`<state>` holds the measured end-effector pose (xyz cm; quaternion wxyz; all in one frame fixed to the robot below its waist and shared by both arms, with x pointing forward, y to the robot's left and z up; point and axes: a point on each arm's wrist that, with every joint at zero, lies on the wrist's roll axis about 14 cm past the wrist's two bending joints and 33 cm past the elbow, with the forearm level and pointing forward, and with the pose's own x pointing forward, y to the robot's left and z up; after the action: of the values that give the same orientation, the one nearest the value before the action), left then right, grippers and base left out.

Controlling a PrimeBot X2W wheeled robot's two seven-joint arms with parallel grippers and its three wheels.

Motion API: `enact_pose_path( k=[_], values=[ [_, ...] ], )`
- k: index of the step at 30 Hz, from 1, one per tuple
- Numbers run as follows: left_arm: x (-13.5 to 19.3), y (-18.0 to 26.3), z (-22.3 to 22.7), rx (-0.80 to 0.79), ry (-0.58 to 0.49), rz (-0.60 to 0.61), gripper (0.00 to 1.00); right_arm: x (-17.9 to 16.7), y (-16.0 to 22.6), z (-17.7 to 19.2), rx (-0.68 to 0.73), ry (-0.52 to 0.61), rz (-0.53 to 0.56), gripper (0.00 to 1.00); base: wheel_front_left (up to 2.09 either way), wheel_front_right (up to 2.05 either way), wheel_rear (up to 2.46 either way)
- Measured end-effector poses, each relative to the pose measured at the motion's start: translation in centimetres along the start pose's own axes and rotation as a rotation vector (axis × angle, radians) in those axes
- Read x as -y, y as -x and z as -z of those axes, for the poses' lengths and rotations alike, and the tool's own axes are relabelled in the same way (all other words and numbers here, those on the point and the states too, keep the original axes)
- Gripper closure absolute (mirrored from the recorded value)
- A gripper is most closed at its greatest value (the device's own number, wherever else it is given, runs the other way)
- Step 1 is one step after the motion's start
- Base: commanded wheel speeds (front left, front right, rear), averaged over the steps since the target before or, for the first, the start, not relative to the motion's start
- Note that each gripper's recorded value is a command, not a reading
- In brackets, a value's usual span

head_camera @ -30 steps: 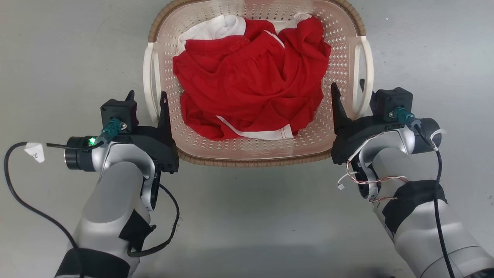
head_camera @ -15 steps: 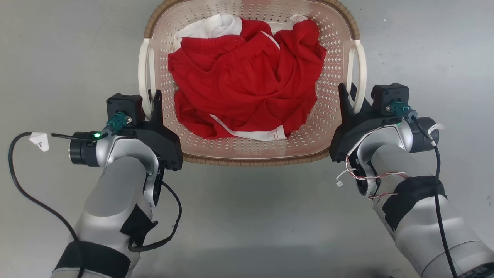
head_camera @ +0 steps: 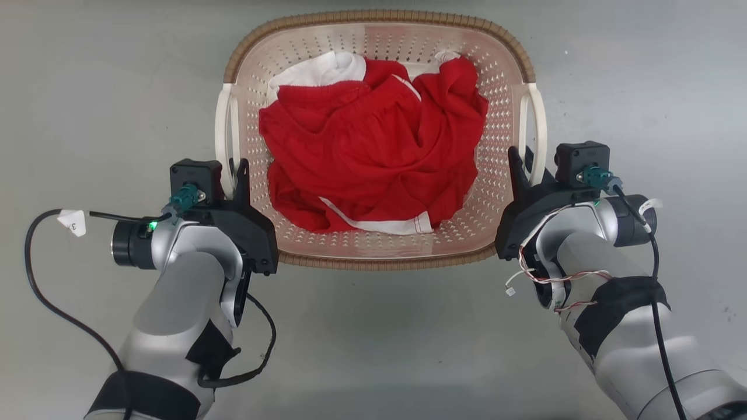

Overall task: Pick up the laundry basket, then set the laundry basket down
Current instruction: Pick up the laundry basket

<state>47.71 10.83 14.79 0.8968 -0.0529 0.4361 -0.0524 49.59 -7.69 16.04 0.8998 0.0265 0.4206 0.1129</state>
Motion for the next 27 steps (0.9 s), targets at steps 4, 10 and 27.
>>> enact_pose_path(
  k=[4,10,27],
  values=[
    [0.1,0.7,-0.8,0.011,-0.006,-0.002,1.00,-0.3,0.7,-0.9,0.015,0.000,-0.002,1.00,0.00,0.00,0.00],
    [0.4,2.3,-1.5,0.024,-0.017,0.000,1.00,-0.8,2.4,-1.5,0.022,0.006,-0.009,1.00,0.00,0.00,0.00],
    [1.1,8.1,-0.3,-0.006,-0.045,0.002,1.00,-2.6,8.7,-0.3,-0.015,0.017,-0.029,1.00,0.00,0.00,0.00]
  ],
)
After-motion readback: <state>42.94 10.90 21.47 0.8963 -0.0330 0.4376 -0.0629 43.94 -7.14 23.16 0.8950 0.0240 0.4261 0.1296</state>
